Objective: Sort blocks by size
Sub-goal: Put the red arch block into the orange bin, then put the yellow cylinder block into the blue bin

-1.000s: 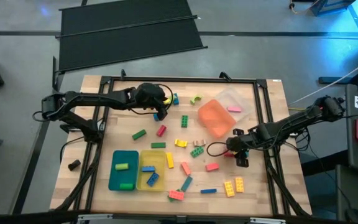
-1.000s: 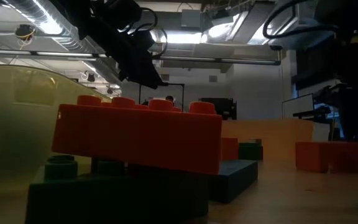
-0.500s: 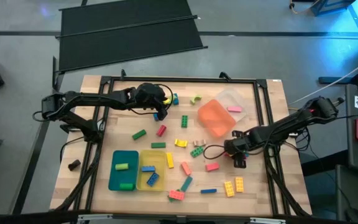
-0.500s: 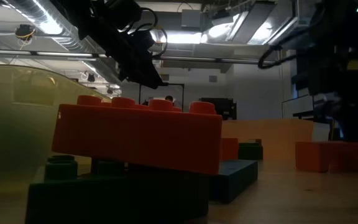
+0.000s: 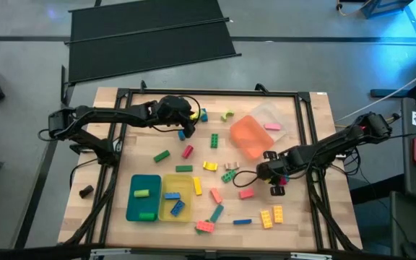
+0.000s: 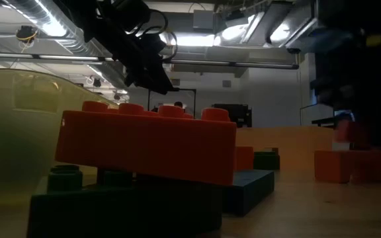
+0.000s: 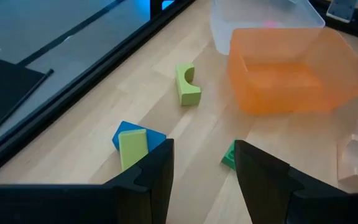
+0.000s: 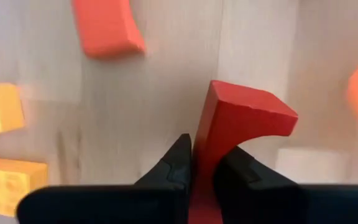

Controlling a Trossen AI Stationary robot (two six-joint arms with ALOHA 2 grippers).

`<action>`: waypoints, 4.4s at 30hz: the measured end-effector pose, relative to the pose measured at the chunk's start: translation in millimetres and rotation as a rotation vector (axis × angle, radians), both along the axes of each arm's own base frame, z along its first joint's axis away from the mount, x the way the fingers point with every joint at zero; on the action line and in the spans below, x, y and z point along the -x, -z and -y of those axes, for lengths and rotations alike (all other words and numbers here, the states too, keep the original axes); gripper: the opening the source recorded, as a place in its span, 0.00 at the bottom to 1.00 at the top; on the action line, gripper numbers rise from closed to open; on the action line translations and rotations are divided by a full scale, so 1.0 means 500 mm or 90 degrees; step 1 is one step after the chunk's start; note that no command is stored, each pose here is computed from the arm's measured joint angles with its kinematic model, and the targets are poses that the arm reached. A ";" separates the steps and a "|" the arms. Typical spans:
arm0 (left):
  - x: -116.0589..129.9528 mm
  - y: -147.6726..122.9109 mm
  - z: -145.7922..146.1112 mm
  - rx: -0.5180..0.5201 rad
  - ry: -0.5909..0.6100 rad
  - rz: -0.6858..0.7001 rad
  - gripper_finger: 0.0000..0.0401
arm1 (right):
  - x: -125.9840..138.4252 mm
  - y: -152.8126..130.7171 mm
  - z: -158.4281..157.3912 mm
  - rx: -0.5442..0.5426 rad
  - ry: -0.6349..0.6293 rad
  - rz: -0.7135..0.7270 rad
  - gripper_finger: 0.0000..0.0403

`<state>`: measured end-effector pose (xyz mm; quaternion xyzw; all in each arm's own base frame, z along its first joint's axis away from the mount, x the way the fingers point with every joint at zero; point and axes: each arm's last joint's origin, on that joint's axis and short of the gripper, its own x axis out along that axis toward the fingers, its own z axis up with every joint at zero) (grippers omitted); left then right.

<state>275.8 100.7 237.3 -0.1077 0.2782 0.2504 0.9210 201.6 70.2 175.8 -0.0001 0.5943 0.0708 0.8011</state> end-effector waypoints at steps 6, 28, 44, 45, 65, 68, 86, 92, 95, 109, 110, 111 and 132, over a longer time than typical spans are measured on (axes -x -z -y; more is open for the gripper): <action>0.000 0.000 -0.001 -0.011 -0.003 -0.006 0.38 | -0.021 -0.074 0.005 0.125 -0.025 0.028 0.16; 0.036 0.005 -0.070 0.043 -0.204 0.019 0.38 | -0.060 -0.120 0.182 0.337 0.068 0.035 0.18; 0.070 0.053 -0.076 -0.005 -0.149 -0.131 0.38 | -0.072 -0.124 0.198 0.301 0.092 0.078 0.27; 0.073 0.055 -0.077 -0.002 -0.152 -0.139 0.38 | -0.072 -0.124 0.198 0.301 0.092 0.078 0.28; 0.111 0.074 -0.096 0.109 -0.270 -0.169 0.38 | -0.072 -0.124 0.198 0.301 0.093 0.078 0.32; 0.107 0.070 -0.098 0.091 -0.256 -0.161 0.38 | -0.072 -0.124 0.198 0.301 0.093 0.078 0.32; 0.110 0.072 -0.096 0.104 -0.256 -0.170 0.38 | -0.072 -0.124 0.198 0.301 0.093 0.077 0.32; 0.103 0.066 -0.100 0.048 -0.205 -0.176 0.38 | -0.071 -0.124 0.198 0.301 0.092 0.076 0.32; 0.102 0.065 -0.101 0.039 -0.197 -0.175 0.38 | -0.071 -0.124 0.198 0.301 0.092 0.076 0.32; 0.101 0.102 -0.101 0.098 -0.232 -0.221 0.38 | -0.070 -0.124 0.198 0.301 0.091 0.073 0.32; 0.100 0.102 -0.102 0.098 -0.233 -0.220 0.38 | -0.070 -0.124 0.198 0.300 0.091 0.073 0.32; 0.101 0.102 -0.101 0.099 -0.234 -0.221 0.38 | -0.070 -0.124 0.198 0.300 0.091 0.073 0.32; 0.094 0.142 -0.102 0.150 -0.242 -0.254 0.38 | -0.070 -0.123 0.198 0.300 0.091 0.072 0.32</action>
